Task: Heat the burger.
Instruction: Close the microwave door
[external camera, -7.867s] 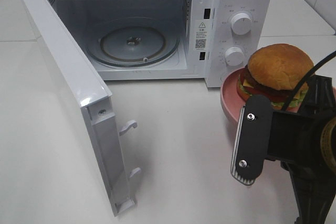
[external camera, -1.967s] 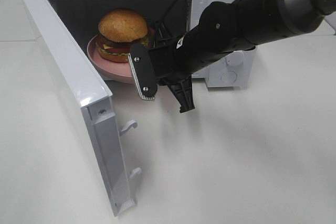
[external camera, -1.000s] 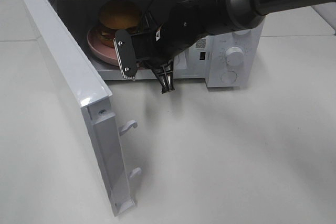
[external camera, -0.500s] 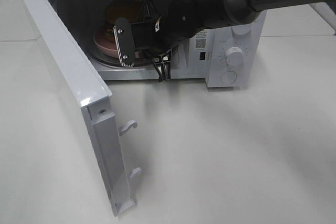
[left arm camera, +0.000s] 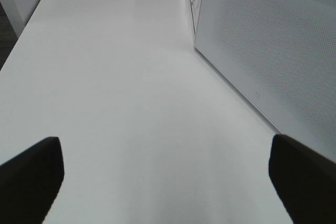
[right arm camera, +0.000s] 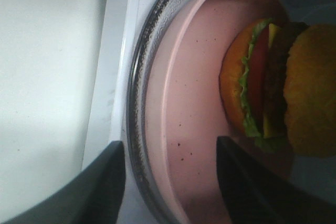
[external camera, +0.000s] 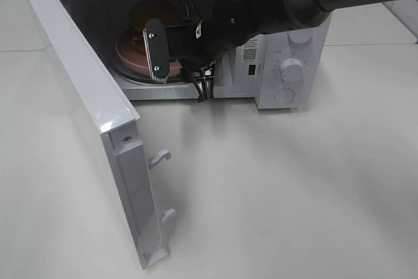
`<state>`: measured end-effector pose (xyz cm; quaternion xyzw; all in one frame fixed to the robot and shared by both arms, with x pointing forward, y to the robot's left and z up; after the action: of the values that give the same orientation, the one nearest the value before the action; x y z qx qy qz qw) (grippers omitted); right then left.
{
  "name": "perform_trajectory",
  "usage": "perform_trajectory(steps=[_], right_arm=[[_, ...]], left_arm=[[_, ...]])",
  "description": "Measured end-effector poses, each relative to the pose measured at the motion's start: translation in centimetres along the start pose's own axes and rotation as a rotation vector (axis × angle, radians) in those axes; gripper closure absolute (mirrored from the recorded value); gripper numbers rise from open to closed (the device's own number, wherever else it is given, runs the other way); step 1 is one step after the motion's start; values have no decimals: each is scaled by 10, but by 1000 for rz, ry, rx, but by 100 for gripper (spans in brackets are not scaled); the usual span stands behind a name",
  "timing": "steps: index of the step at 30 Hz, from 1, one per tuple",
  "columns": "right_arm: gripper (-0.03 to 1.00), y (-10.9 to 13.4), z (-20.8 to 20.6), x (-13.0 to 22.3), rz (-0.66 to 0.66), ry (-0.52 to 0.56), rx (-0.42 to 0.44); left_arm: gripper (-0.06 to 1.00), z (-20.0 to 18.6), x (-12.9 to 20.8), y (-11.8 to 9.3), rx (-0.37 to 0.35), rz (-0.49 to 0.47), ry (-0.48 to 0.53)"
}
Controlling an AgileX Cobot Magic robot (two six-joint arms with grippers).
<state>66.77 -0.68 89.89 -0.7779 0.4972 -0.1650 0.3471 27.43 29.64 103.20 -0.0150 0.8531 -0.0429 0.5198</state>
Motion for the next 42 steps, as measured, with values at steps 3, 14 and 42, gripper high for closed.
perform_trajectory(steps=[3,14,42], right_arm=[[48,6,-10,0,0,-10,18],[30,32,-50,4,51,-22,19],[18,90,-182,18,610,-39,32]], left_arm=[[-3,0,0,0,0,0,0],[-3,0,0,0,0,0,0],[-3,0,0,0,0,0,0]])
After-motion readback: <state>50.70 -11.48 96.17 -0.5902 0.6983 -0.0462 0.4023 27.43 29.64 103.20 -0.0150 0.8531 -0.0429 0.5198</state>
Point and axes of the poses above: a point on each arm's last joint axis where the gripper is mounted, z pointing out along that axis toward the gripper, y along the wrist's bending axis when the last joint is at zero, x = y × z, the point moved 5 cm from there along z, pointing out along that axis toward the gripper, and after that the axes turned 3 degrees about -z, right-handed, at the moved point
